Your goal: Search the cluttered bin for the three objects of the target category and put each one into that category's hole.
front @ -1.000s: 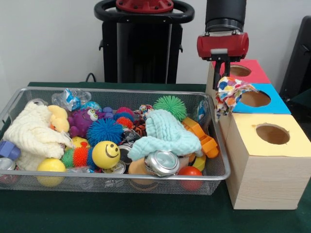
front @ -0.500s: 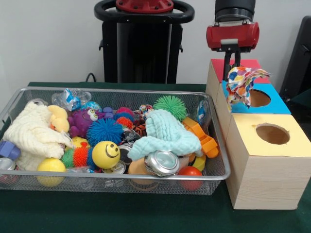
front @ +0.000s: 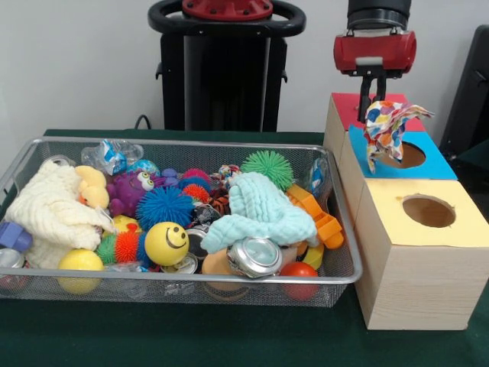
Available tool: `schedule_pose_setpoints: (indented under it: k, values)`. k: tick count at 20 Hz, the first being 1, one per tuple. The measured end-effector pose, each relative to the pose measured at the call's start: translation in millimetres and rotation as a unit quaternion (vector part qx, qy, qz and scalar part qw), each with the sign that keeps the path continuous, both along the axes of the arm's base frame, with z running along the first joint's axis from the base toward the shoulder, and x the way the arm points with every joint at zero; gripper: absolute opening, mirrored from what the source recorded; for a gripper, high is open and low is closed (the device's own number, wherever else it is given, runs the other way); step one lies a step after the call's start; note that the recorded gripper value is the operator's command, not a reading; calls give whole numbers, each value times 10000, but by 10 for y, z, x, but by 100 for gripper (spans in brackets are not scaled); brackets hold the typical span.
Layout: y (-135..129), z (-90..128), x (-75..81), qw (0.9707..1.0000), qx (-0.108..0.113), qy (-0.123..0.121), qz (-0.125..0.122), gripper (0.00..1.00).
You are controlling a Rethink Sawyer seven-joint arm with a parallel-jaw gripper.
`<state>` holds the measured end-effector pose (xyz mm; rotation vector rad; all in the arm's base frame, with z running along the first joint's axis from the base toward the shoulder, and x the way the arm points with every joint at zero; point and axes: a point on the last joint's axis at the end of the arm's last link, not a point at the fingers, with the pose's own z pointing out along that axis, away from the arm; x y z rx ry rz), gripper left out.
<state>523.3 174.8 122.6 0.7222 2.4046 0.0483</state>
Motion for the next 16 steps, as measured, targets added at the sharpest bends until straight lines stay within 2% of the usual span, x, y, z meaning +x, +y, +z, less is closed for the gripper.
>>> schedule_pose_setpoints:
  k: [5,16]
  values:
    - [128,9,11,10000,23,-22,-26,0]
    - [222,-88,54,9996,91,146,-233,0]
